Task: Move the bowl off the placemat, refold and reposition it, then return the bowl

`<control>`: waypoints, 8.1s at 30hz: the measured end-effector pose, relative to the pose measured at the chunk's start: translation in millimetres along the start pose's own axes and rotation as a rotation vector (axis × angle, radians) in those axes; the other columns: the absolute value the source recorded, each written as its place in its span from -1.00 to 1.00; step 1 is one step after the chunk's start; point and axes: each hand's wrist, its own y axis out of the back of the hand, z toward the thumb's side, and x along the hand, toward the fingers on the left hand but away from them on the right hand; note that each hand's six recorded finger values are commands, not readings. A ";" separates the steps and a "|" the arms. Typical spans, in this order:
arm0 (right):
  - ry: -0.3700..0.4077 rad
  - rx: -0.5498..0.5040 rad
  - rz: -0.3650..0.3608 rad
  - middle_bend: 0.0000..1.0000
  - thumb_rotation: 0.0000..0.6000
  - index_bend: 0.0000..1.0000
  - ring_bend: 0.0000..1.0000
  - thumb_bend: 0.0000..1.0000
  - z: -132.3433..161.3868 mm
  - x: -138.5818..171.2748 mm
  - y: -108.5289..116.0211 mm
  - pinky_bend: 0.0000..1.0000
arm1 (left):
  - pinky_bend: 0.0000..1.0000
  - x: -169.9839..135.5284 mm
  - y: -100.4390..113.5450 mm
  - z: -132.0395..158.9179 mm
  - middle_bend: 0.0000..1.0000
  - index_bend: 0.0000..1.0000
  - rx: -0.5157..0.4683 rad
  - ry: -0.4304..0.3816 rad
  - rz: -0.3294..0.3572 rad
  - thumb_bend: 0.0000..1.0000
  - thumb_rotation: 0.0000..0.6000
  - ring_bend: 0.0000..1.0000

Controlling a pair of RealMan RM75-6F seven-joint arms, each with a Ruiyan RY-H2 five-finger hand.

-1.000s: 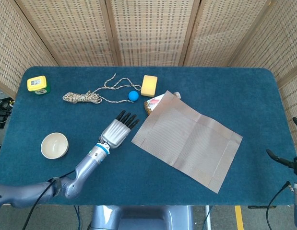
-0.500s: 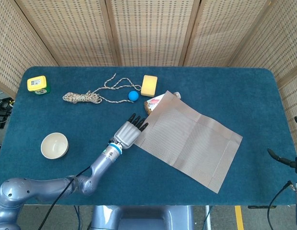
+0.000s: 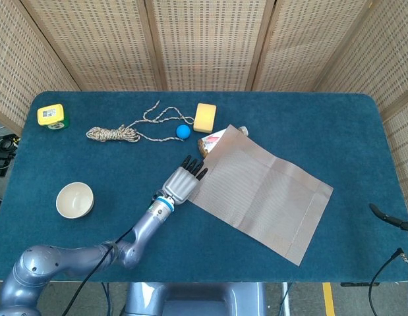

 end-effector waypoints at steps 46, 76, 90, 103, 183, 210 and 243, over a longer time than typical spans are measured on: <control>0.014 -0.031 0.011 -1.00 1.00 -1.00 -1.00 -0.56 3.8 2.5 0.4 -1.00 | -1.00 -7.7 5.6 -6.0 -1.00 0.31 -0.041 0.016 0.235 -0.08 1.00 -1.00; 0.067 -0.001 0.029 -1.00 1.00 -1.00 -1.00 -0.56 23.1 13.5 -6.1 -1.00 | -1.00 -124.0 -22.0 -27.6 -1.00 0.49 -0.074 -0.066 0.112 -0.08 1.00 -1.00; 0.091 0.007 0.036 -1.00 1.00 -1.00 -1.00 -0.56 31.2 18.8 -7.4 -1.00 | -1.00 -180.8 -29.6 -5.2 -1.00 0.48 -0.076 -0.193 0.051 -0.08 1.00 -1.00; 0.090 0.019 0.037 -1.00 1.00 -1.00 -1.00 -0.56 32.1 19.4 -9.2 -1.00 | -1.00 -197.1 -30.9 9.3 -1.00 0.48 -0.149 -0.273 0.049 -0.08 1.00 -1.00; 0.204 0.081 0.085 -1.00 1.00 -1.00 -1.00 -0.56 66.3 44.6 -28.7 -1.00 | -1.00 -301.9 -154.6 -212.3 -1.00 -0.10 -0.361 0.440 -0.022 -0.49 1.00 -1.00; 0.206 0.081 0.091 -1.00 1.00 -1.00 -1.00 -0.56 66.7 45.5 -30.1 -1.00 | -1.00 -275.5 -162.8 -201.9 -1.00 0.41 -0.382 0.439 -0.022 -0.09 1.00 -1.00; 0.155 0.014 0.062 -1.00 1.00 -1.00 -1.00 -0.56 52.6 35.0 -11.1 -1.00 | -1.00 -135.4 10.7 -48.7 -1.00 0.39 -0.259 -0.047 0.186 -0.10 1.00 -1.00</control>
